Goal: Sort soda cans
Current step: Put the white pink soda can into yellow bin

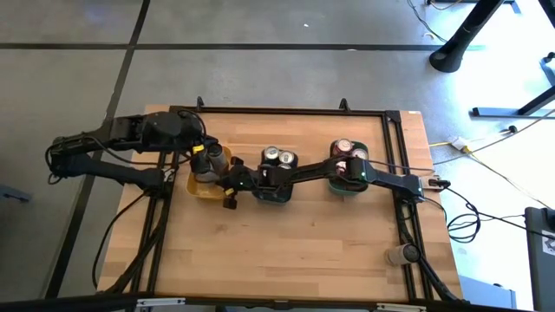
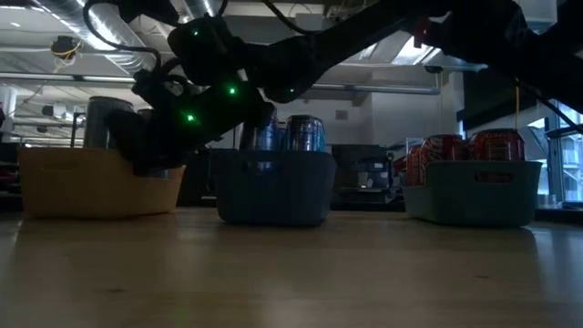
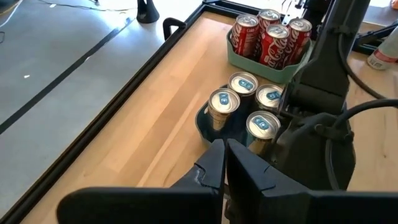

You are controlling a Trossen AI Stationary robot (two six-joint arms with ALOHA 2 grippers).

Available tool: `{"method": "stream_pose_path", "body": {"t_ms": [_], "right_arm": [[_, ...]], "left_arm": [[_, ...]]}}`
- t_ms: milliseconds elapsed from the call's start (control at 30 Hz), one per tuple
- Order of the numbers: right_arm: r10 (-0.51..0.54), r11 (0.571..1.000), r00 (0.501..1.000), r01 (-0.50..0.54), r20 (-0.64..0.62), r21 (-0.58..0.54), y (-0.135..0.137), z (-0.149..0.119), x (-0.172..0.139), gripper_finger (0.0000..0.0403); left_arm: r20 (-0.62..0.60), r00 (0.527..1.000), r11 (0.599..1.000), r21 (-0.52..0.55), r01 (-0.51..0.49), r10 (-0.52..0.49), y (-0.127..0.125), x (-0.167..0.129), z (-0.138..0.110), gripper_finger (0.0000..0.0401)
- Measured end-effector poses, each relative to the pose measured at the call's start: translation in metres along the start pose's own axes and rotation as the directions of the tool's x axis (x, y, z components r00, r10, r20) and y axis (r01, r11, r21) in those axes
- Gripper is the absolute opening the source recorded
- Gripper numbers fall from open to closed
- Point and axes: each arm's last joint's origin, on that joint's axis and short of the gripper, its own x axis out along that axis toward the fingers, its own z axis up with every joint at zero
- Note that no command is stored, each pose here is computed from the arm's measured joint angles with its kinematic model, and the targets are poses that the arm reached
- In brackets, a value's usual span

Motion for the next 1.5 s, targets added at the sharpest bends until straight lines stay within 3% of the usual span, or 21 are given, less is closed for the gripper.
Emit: {"method": "stream_pose_path", "body": {"t_ms": [100, 233, 400, 633, 1167, 1267, 1367, 1500], "right_arm": [[0.013, 0.999, 1.0, -0.013, -0.019, -0.041, 0.006, 0.01, -0.01, 0.0023], [0.031, 0.996, 0.999, -0.033, -0.026, -0.078, 0.016, 0.043, -0.041, 0.0023], [0.067, 0.982, 0.986, -0.093, -0.154, -0.167, 0.027, 0.073, -0.09, 0.0023], [0.075, 0.97, 0.945, -0.144, -0.317, -0.198, 0.039, 0.105, -0.171, 0.0023], [-0.179, 0.974, 0.768, 0.049, -0.615, -0.222, 0.11, 0.094, -0.33, 0.0023], [-0.204, 0.976, 0.764, 0.112, -0.613, -0.186, 0.123, 0.092, -0.362, 0.0023], [-0.151, 0.988, 0.799, 0.11, -0.582, -0.105, 0.134, 0.089, -0.39, 0.0023], [-0.107, 0.989, 0.798, 0.147, -0.593, 0.019, 0.14, 0.076, -0.422, 0.0023]], "left_arm": [[0.001, 1.0, 1.0, 0.002, 0.0, 0.0, 0.0, 0.0, 0.0, 0.0008], [0.006, 1.0, 1.0, 0.003, 0.001, -0.001, 0.001, -0.002, 0.0, 0.0008], [0.006, 1.0, 1.0, 0.003, 0.001, -0.001, 0.001, -0.002, 0.0, 0.0008], [0.006, 1.0, 1.0, 0.003, 0.001, -0.001, 0.001, -0.002, 0.0, 0.0008], [0.007, 1.0, 1.0, 0.0, 0.001, -0.001, 0.001, -0.002, 0.0, 0.0008], [0.009, 1.0, 1.0, 0.007, 0.002, -0.002, 0.001, -0.002, 0.0, 0.0008], [0.009, 1.0, 1.0, 0.022, 0.002, -0.002, 0.001, -0.002, 0.0, 0.0008], [0.008, 1.0, 1.0, 0.023, 0.002, -0.002, 0.0, -0.002, 0.0, 0.0008]]}}
